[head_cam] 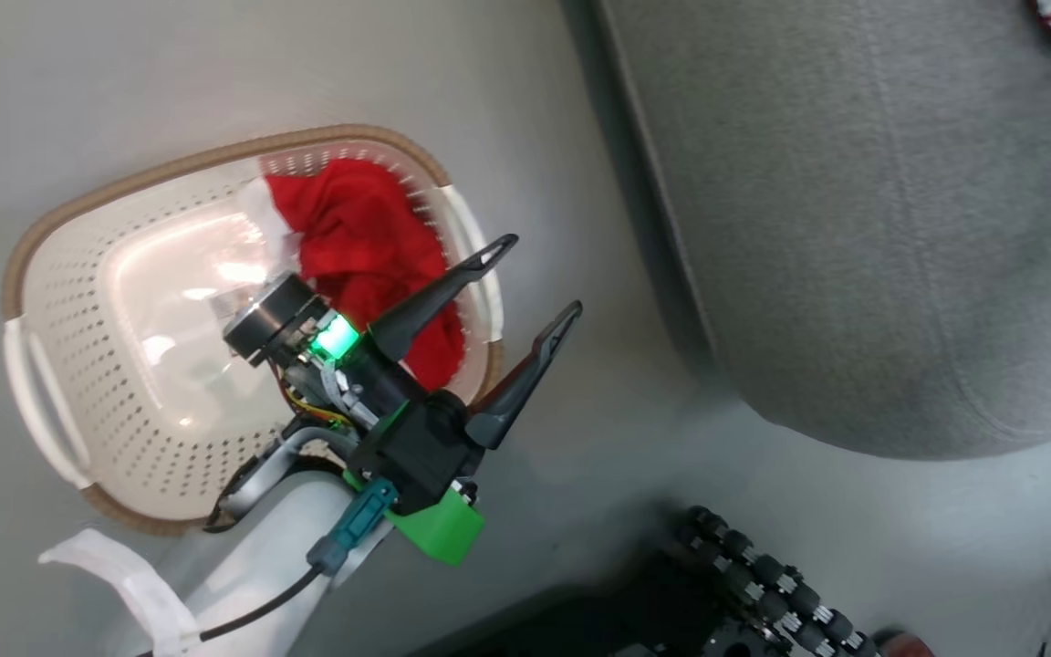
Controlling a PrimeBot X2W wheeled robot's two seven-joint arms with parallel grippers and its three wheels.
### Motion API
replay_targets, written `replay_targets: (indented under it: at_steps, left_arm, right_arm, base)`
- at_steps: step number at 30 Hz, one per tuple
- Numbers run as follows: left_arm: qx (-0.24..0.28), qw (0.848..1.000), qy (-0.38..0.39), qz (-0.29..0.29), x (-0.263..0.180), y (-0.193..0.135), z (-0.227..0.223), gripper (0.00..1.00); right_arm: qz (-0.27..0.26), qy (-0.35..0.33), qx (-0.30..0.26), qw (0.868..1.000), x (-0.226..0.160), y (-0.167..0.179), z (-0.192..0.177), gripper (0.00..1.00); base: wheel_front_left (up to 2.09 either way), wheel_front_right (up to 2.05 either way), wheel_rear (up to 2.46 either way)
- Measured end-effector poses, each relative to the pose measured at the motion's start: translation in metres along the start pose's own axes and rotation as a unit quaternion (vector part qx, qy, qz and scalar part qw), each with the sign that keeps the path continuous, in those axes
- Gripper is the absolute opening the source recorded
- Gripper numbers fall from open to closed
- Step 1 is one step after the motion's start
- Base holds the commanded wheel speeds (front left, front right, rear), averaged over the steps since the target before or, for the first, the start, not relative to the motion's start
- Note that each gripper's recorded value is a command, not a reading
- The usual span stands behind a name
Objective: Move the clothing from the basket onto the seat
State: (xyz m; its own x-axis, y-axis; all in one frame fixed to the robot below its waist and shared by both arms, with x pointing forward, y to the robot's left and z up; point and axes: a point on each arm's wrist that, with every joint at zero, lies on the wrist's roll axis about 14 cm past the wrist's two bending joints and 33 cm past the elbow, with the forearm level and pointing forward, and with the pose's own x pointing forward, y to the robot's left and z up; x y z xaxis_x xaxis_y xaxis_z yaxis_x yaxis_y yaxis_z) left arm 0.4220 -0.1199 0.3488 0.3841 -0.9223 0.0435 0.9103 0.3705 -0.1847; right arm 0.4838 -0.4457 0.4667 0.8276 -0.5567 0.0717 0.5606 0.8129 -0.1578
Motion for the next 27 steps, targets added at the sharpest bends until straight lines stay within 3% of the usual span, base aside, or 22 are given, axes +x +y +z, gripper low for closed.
replay_targets:
  at_steps: [1, 2, 3, 4, 11, 18, 21, 27]
  left_arm:
    - [-0.003, 1.000, 0.004, 0.006, -0.003, 0.001, -0.002, 1.00]
    - [-0.007, 1.000, 0.006, 0.012, -0.005, 0.002, -0.002, 1.00]
    - [-0.008, 1.000, 0.007, 0.019, -0.006, 0.004, -0.001, 1.00]
    - [-0.009, 1.000, 0.006, 0.027, -0.007, 0.006, 0.001, 1.00]
    - [-0.012, 0.997, -0.009, 0.070, -0.015, 0.007, 0.031, 1.00]
    - [-0.014, 0.988, -0.026, 0.152, -0.034, 0.008, 0.071, 1.00]
    - [-0.014, 0.977, -0.023, 0.211, -0.059, 0.012, 0.084, 1.00]
    - [-0.012, 0.954, -0.033, 0.297, -0.104, 0.015, 0.109, 1.00]
  right_arm:
    - [-0.010, 0.027, -0.001, 1.000, -0.007, -0.005, -0.020, 0.01]
    - [-0.016, 0.050, -0.005, 0.999, -0.013, -0.008, -0.036, 0.30]
    - [-0.019, 0.065, -0.011, 0.998, -0.018, -0.010, -0.046, 0.41]
    - [-0.024, 0.077, -0.014, 0.997, -0.023, -0.012, -0.055, 1.00]
    - [-0.035, 0.096, -0.017, 0.995, -0.065, -0.019, -0.061, 1.00]
    - [0.010, 0.118, -0.012, 0.993, -0.124, -0.014, -0.052, 1.00]
    - [0.090, 0.113, 0.015, 0.989, -0.148, 0.028, -0.039, 1.00]
    - [0.197, 0.098, 0.084, 0.972, -0.184, 0.095, -0.014, 1.00]
  base:
    - [0.00, 0.00, 0.00]
    - [0.00, 0.00, 0.00]
    - [0.00, 0.00, 0.00]
    - [0.00, 0.00, 0.00]
    - [0.00, 0.00, 0.00]
    - [0.00, 0.00, 0.00]
    - [0.00, 0.00, 0.00]
    - [0.00, 0.00, 0.00]
